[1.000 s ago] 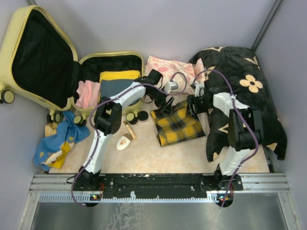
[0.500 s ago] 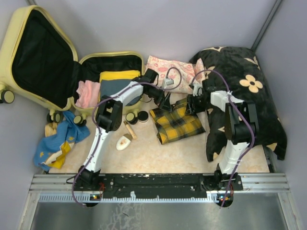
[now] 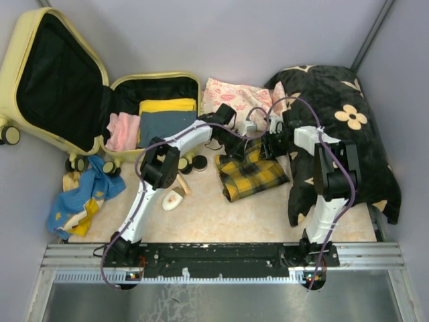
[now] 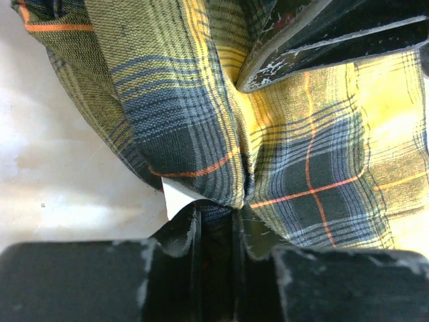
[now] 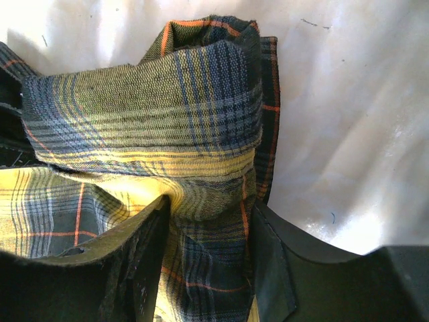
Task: Pack the luggage
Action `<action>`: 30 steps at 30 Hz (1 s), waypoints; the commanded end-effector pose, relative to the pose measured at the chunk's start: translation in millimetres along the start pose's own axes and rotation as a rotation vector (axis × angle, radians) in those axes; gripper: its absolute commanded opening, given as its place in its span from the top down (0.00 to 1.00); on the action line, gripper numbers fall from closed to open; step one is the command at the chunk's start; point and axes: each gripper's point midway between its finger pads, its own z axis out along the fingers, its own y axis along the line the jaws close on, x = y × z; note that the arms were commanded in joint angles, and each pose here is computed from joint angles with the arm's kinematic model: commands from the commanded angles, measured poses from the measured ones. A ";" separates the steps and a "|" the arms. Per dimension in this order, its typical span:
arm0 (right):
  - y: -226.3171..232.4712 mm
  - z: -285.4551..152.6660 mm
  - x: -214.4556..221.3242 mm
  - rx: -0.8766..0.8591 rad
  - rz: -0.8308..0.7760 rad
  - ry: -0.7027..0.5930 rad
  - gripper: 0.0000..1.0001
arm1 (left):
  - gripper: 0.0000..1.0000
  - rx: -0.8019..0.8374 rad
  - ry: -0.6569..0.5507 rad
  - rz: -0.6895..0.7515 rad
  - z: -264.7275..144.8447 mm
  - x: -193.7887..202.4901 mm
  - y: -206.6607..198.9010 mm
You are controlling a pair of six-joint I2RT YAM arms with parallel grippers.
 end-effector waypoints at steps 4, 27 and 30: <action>4.2 -20.5 -43.2 0.009 -0.055 -0.113 0.47 | 1.00 -0.024 -0.060 0.021 -9.5 -28.9 -17.0; 42.3 -188.8 -166.3 -0.002 -0.130 -0.706 0.01 | 1.00 -0.125 -0.420 0.113 -190.7 -150.9 -71.7; 41.7 -193.8 -172.4 0.011 -0.120 -0.728 0.01 | 1.00 -0.204 -0.510 0.105 -243.0 -163.3 -58.4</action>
